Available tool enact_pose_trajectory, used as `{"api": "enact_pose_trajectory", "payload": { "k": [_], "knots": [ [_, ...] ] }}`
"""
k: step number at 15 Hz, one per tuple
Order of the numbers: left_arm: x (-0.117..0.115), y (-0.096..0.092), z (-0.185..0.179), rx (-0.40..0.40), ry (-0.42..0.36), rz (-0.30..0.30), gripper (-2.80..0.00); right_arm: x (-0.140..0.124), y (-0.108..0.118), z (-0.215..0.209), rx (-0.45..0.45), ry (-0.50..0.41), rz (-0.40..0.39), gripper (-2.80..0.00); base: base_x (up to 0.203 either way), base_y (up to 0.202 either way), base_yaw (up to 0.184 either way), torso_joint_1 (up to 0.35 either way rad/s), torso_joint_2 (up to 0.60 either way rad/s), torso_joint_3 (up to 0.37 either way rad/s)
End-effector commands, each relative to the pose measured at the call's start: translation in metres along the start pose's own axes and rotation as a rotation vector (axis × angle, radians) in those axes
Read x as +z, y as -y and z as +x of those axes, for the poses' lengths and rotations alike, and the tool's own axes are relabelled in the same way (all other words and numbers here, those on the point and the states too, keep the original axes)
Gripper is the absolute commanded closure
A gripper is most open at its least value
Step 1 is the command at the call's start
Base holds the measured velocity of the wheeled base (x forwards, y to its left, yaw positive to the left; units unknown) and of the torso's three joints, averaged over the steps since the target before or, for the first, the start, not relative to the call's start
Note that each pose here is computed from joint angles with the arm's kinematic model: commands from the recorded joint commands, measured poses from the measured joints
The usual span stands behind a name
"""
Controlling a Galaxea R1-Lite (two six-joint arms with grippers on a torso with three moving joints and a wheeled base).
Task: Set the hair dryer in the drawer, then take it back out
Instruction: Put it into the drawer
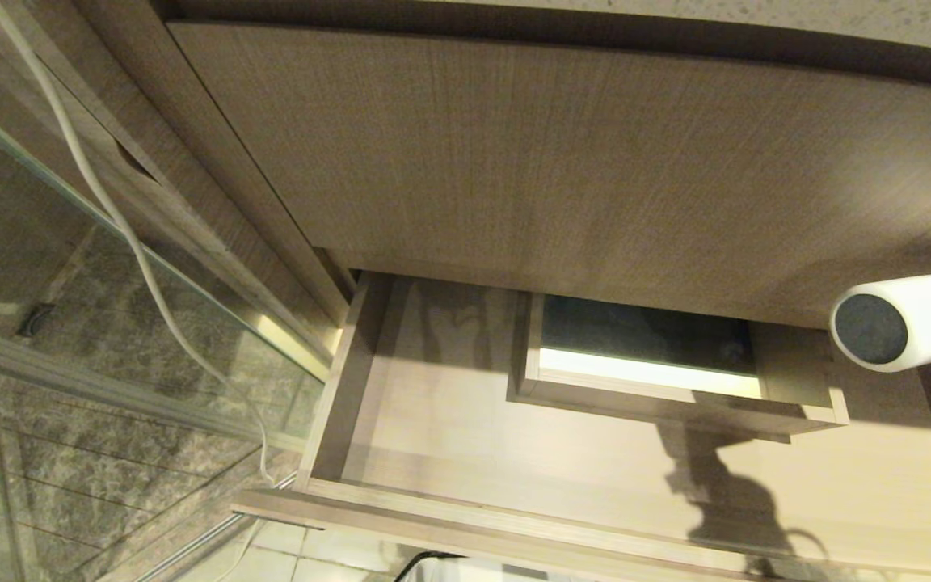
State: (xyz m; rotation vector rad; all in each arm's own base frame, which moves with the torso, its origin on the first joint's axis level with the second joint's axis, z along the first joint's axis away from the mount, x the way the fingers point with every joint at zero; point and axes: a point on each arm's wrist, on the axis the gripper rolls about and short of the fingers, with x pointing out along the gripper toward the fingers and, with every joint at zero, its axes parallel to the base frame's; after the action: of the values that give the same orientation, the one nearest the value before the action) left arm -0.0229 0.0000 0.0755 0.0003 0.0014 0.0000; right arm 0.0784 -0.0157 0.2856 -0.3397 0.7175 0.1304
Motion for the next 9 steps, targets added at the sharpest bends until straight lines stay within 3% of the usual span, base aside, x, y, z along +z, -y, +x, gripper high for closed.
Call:
{"api": "enact_pose_trajectory", "payload": {
  "k": [1, 5, 9],
  "knots": [
    [0.0, 0.0, 0.0, 0.0, -0.003, 0.0, 0.0, 0.001, 0.012, 0.017, 0.026, -0.143, 0.073, 0.0, 0.0, 0.0, 0.0, 0.095, 0.06, 0.181],
    [0.0, 0.0, 0.0, 0.0, 0.0, 0.0, 0.0, 0.002, 0.031, 0.03, -0.042, -0.372, 0.145, 0.0, 0.0, 0.0, 0.0, 0.065, 0.05, 0.066],
    [0.0, 0.0, 0.0, 0.0, -0.001, 0.0, 0.0, 0.007, 0.044, 0.044, -0.029, -0.448, 0.171, 0.0, 0.0, 0.0, 0.0, 0.012, 0.01, 0.028]
  ]
}}
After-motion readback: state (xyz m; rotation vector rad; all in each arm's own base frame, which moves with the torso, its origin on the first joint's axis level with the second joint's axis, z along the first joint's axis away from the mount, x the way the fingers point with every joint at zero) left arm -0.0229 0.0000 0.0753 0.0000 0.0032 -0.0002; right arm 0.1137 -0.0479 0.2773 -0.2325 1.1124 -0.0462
